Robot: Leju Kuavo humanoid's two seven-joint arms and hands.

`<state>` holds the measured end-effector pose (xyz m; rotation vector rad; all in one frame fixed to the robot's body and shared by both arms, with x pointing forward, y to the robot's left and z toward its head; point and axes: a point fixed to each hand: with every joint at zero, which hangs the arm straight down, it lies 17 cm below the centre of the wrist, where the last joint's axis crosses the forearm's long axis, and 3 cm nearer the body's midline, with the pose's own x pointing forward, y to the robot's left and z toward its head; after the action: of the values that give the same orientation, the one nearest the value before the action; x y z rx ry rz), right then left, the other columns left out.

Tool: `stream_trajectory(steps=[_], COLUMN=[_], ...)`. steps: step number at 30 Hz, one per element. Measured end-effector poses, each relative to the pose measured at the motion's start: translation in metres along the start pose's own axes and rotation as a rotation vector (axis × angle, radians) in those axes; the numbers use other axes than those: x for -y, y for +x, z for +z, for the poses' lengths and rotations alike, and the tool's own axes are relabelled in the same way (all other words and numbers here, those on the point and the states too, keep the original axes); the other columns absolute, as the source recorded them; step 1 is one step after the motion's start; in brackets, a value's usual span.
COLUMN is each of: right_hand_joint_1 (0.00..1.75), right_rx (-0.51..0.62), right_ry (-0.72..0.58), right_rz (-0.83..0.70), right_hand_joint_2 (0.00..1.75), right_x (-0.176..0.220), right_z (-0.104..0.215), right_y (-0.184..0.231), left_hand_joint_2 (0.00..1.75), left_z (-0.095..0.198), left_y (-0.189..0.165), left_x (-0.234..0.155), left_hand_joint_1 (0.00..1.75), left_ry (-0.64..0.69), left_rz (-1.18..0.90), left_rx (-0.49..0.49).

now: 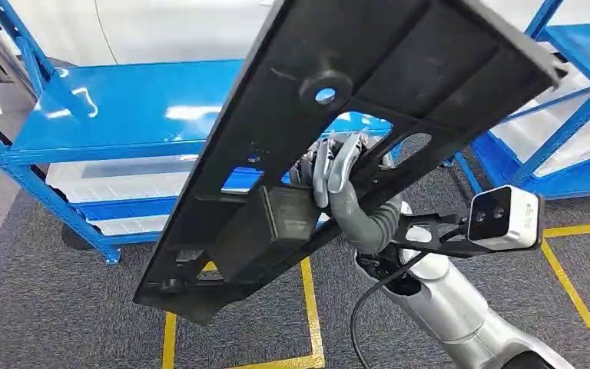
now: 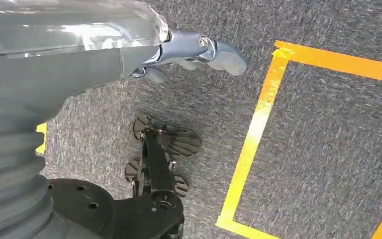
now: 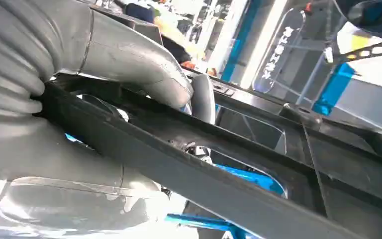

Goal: Take the parts from the cabinet and place them on the table.

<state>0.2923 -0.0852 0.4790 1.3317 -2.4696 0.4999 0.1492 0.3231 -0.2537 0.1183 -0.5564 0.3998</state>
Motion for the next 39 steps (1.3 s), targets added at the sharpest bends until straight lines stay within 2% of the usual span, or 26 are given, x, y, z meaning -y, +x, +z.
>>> stream_trajectory(steps=[7, 19, 32, 39], right_hand_joint_1=[1.75, 1.75, 1.75, 1.75], right_rx=[-0.019, 0.008, 0.031, 0.003], right_ry=[0.05, 0.126, 0.157, 0.174], right_rz=[-0.031, 0.221, 0.259, 0.31], right_hand_joint_2=[1.75, 1.75, 1.75, 1.75], right_x=[-0.009, -0.053, -0.081, -0.099], right_z=[0.011, 0.034, 0.051, 0.068], right_y=[-0.002, 0.014, 0.017, 0.012], left_hand_joint_2=[1.75, 1.75, 1.75, 1.75], left_z=[0.0, 0.002, 0.004, 0.005], left_y=[0.0, -0.008, -0.009, -0.014], left_x=[0.0, -0.003, 0.004, 0.001], left_hand_joint_1=[0.0, 0.0, 0.0, 0.0], left_ry=[-0.002, -0.006, -0.034, -0.039], left_rz=[0.001, -0.012, -0.026, -0.052], left_rx=[-0.001, -0.018, -0.009, -0.025])
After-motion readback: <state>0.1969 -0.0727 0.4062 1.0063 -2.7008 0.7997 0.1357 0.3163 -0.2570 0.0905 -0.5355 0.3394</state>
